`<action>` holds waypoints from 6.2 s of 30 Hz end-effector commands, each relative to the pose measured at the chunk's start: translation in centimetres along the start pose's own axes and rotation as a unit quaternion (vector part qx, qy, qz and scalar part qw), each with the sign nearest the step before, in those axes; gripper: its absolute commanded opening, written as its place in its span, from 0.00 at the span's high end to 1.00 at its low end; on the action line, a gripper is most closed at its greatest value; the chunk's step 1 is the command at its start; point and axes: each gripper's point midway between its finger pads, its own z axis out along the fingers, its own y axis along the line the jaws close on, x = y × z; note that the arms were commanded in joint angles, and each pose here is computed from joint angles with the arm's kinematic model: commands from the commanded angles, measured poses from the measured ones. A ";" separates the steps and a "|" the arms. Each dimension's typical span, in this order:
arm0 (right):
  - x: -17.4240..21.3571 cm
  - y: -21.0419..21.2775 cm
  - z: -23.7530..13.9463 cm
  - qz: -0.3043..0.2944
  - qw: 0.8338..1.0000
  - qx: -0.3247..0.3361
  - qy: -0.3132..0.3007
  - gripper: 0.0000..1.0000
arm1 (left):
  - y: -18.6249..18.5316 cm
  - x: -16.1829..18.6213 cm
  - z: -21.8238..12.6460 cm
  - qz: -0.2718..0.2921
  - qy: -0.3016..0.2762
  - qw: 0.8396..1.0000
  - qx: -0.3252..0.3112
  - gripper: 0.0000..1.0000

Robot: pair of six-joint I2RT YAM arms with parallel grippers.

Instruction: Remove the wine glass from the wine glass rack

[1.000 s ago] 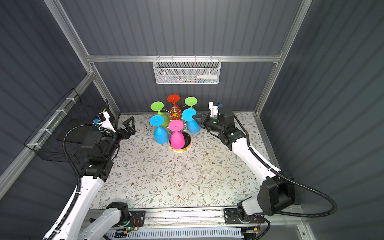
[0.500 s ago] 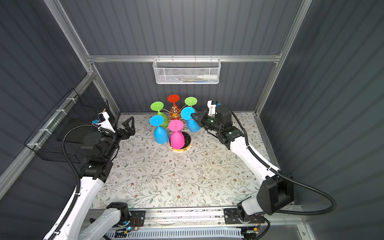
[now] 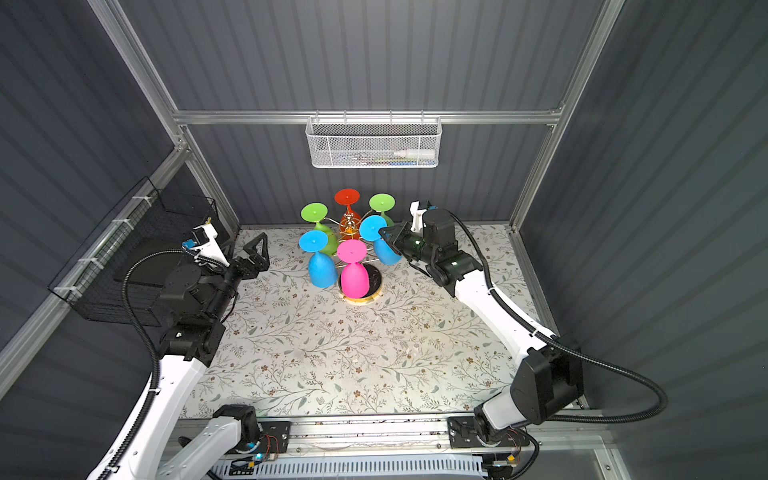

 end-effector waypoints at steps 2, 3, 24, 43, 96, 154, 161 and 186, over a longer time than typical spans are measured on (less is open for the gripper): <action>-0.2 1.1 0.5 -0.017 1.000 -0.008 -0.001 1.00 | 0.0 0.0 -0.4 0.006 -0.003 1.000 0.003 0.00; -0.1 1.2 0.6 -0.017 1.000 -0.009 0.000 1.00 | 0.0 0.1 -0.4 0.006 -0.002 1.000 0.003 0.00; 0.9 0.9 -2.2 -0.016 1.000 -0.005 -0.021 1.00 | 0.1 0.1 -0.3 0.003 -0.001 1.000 0.003 0.00; 1.4 -1.6 -11.8 -0.074 0.993 0.031 -0.087 1.00 | -3.6 0.4 1.6 -0.008 0.074 0.993 0.093 0.07; 5.2 10.5 -15.8 -0.283 0.946 -0.156 -0.005 1.00 | -32.4 4.9 -4.8 -0.047 0.249 0.698 0.670 0.64; 0.1 3.0 -8.2 -0.632 0.747 -0.022 -0.206 0.01 | -33.5 3.9 -2.9 -0.165 0.398 0.657 0.619 1.00; 0.8 2.9 -7.4 -0.633 0.752 -0.034 -0.180 0.01 | -33.6 3.5 -3.3 -0.166 0.398 0.647 0.628 1.00; 1.5 2.2 -8.1 -0.610 0.774 -0.026 -0.167 0.29 | -33.1 3.5 -2.0 -0.181 0.393 0.654 0.621 0.96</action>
